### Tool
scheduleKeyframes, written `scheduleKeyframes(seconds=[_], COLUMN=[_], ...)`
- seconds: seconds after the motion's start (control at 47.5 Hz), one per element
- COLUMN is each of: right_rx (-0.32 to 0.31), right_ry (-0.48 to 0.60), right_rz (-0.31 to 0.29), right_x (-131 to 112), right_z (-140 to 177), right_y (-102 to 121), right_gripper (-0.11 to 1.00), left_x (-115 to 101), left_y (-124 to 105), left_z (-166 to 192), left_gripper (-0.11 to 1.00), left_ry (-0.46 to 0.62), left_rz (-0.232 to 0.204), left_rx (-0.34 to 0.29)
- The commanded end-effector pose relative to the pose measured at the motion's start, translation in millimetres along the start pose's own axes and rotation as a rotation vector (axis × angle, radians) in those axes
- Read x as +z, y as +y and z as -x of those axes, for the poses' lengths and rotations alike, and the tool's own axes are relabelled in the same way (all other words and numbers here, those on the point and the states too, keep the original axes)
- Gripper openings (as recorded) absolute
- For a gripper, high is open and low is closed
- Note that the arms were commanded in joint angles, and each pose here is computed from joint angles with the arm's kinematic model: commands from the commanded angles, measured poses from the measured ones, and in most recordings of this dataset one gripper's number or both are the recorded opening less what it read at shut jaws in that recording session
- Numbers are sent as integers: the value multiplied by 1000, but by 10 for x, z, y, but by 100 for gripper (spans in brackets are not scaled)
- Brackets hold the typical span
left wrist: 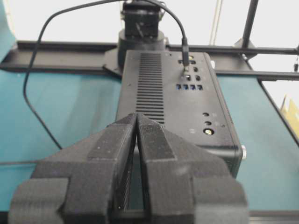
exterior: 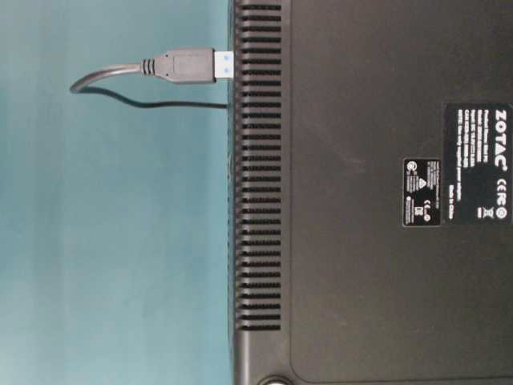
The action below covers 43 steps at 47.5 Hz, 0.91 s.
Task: Insert the USB into the PC box with both arms.
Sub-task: 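Move the right gripper over the black USB cable plug on the box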
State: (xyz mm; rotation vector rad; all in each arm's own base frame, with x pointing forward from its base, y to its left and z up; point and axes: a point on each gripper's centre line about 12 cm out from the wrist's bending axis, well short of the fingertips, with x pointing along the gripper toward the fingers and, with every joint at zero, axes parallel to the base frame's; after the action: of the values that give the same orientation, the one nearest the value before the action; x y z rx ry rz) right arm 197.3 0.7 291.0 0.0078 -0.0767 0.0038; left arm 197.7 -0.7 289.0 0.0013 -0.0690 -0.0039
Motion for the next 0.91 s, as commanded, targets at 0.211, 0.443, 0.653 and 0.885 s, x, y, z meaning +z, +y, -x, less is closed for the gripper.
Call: scheduleKeyframes(seconds=[0.211,0.443,0.653,0.885], right_rx=[-8,-6,40,40], right_ry=[14,357,525,622], right_rz=[-106,-279,-282,-285], right_x=[219,72,127,282], right_z=[-105,-292,-508,-768], right_y=[-6,100,286,354], right_gripper=[0,0,0,2], left_x=[354,487,343,391], left_y=[-40,-56,-71,-75], left_z=[-18,-58,-119,-157], left_gripper=[0,0,0,0], left_ry=[16,92,254,283], left_rz=[79,10,-18,-24], left_rx=[-20,-28,-35,-37])
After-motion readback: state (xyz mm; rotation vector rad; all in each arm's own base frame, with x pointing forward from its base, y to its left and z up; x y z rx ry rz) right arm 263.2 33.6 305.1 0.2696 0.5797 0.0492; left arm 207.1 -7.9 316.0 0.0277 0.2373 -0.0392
